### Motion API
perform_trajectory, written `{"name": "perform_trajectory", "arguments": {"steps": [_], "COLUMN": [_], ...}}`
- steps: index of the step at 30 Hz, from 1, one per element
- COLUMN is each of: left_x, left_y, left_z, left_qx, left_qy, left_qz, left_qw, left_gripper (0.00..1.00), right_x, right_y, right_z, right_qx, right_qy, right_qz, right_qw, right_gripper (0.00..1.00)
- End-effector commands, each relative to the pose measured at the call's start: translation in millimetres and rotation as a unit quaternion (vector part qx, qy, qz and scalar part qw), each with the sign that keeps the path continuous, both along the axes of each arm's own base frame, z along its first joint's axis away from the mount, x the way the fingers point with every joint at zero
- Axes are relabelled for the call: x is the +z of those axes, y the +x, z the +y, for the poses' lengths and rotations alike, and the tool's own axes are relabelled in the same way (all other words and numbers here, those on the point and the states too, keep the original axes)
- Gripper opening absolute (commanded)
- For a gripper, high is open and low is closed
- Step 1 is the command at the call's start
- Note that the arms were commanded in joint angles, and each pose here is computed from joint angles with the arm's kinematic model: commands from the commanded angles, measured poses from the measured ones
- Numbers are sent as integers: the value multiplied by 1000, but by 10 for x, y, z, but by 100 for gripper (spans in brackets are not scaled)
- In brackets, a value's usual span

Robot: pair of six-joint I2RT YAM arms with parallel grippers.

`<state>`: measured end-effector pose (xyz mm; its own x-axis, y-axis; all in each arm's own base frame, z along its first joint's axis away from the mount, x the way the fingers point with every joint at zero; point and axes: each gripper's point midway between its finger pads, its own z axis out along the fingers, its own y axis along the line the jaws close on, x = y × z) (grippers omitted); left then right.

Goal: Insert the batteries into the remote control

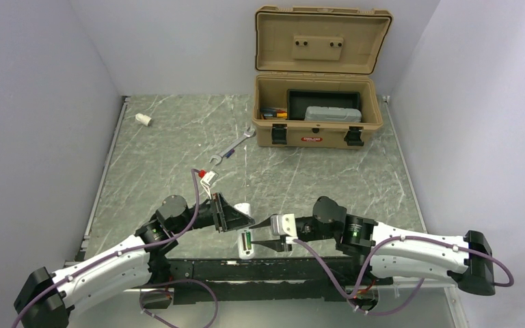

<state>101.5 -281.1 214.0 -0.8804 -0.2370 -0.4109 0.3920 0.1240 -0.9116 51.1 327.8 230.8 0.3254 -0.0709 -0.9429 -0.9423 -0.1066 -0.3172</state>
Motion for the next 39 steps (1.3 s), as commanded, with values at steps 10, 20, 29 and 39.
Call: {"name": "perform_trajectory", "arguments": {"steps": [10, 20, 29, 39], "left_x": [230, 237, 237, 230], "left_y": [-20, -29, -27, -25], "left_z": [-42, -35, -35, -42], "left_qx": [-14, -14, -13, -15], "left_qy": [-27, -27, -28, -27], "left_qz": [-36, -37, -38, -35], "left_qw": [999, 999, 999, 999], "left_gripper": [0, 0, 0, 0], "right_x": [207, 171, 122, 14], "right_y": [-41, -21, -20, -59], "right_z": [76, 108, 98, 108], "right_qx": [45, 48, 48, 63], "right_qy": [29, 23, 14, -9], "right_qz": [-6, -3, 1, 5], "right_qw": [999, 999, 999, 998], "right_gripper": [35, 32, 29, 21]}}
